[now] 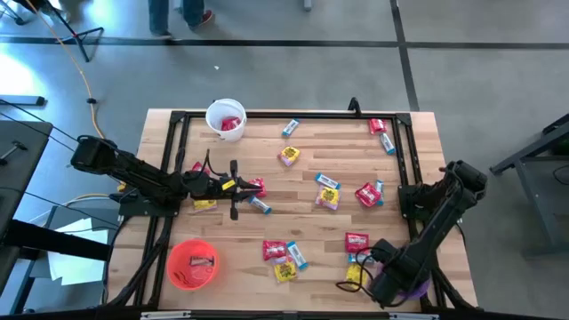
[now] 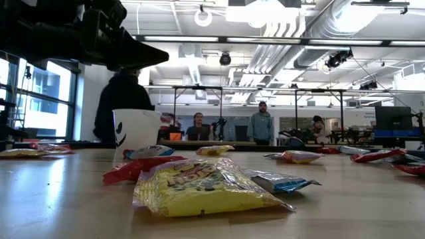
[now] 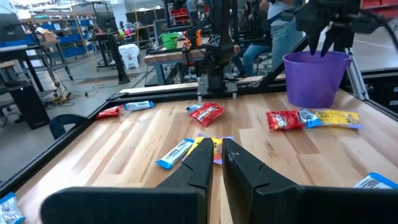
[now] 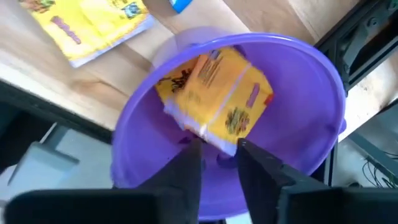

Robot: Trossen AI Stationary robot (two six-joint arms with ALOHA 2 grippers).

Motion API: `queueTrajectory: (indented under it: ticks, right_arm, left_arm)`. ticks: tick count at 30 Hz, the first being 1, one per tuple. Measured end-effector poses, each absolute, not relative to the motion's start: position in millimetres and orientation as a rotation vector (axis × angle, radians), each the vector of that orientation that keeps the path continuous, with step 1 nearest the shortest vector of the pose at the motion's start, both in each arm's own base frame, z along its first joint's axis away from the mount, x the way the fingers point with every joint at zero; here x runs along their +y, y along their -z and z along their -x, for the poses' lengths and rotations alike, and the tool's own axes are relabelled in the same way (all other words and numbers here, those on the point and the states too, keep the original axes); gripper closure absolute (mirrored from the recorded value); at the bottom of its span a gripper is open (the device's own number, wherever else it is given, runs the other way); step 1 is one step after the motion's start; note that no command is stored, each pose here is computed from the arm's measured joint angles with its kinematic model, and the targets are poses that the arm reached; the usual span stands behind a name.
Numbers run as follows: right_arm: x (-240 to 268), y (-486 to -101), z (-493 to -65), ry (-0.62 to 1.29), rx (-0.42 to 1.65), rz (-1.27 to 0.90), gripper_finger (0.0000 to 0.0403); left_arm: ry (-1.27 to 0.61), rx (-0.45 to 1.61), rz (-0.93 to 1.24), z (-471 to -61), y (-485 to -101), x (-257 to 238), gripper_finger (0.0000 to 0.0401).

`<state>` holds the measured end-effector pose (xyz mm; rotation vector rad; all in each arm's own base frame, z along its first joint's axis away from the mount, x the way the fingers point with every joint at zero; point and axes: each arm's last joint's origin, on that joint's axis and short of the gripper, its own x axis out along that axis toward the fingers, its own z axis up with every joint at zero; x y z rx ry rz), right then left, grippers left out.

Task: Sort candy
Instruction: Put the yellow candy into the purple bucket, then put the red candy into the white bucket

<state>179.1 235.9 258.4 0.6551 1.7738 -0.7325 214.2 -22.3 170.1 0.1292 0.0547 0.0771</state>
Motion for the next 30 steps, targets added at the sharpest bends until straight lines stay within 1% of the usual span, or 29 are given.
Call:
queueTrajectory:
  ticks: [3, 6, 8, 9, 11, 13, 14, 16, 19, 22, 26, 30]
  right_arm:
    - [234.0, -269.4, -184.7, 0.712, 1.778, -0.676, 0.0281]
    - [227.8, -286.9, -189.3, 0.710, 1.774, -0.661, 0.0281]
    - [221.4, -299.1, -193.7, 0.704, 1.740, -0.633, 0.0297]
    - [217.9, -304.7, -197.6, 0.672, 1.706, -0.626, 0.0309]
    - [209.0, -313.8, -206.7, 0.593, 1.597, -0.585, 0.0342]
    - [195.7, -319.9, -215.9, 0.564, 1.516, -0.519, 0.0381]
    - [189.4, -320.5, -220.9, 0.547, 1.497, -0.480, 0.0391]
    - [176.2, -319.7, -231.0, 0.529, 1.473, -0.404, 0.0392]
    - [155.9, -308.6, -250.1, 0.479, 1.438, -0.308, 0.0382]
    - [139.3, -288.5, -271.3, 0.362, 1.397, -0.233, 0.0384]
    - [121.9, -249.2, -295.3, 0.194, 1.293, -0.140, 0.0399]
    - [115.0, -208.4, -308.5, 0.027, 1.139, -0.122, 0.0401]
  left_arm:
    - [-0.077, 0.054, -0.140, -214.2, -170.2, -22.3, 0.0382]
    - [-0.077, 0.055, -0.140, -214.2, -170.1, -22.3, 0.0382]
    - [-0.077, 0.056, -0.141, -214.4, -169.6, -22.4, 0.0382]
    - [-0.077, 0.062, -0.143, -214.5, -168.8, -22.4, 0.0382]
    - [-0.076, 0.065, -0.144, -214.5, -168.2, -22.4, 0.0382]
    - [-0.075, 0.072, -0.146, -215.1, -166.6, -22.5, 0.0382]
    - [-0.075, 0.082, -0.147, -215.2, -165.4, -22.4, 0.0382]
    - [-0.075, 0.082, -0.147, -215.7, -164.4, -22.5, 0.0382]
    - [-0.074, 0.104, -0.139, -216.6, -160.5, -22.7, 0.0382]
    - [-0.074, 0.120, -0.129, -217.6, -157.0, -22.8, 0.0382]
    - [-0.071, 0.149, -0.134, -219.1, -151.1, -23.2, 0.0382]
    - [-0.019, 0.176, -0.154, -220.3, -145.5, -29.2, 0.0382]
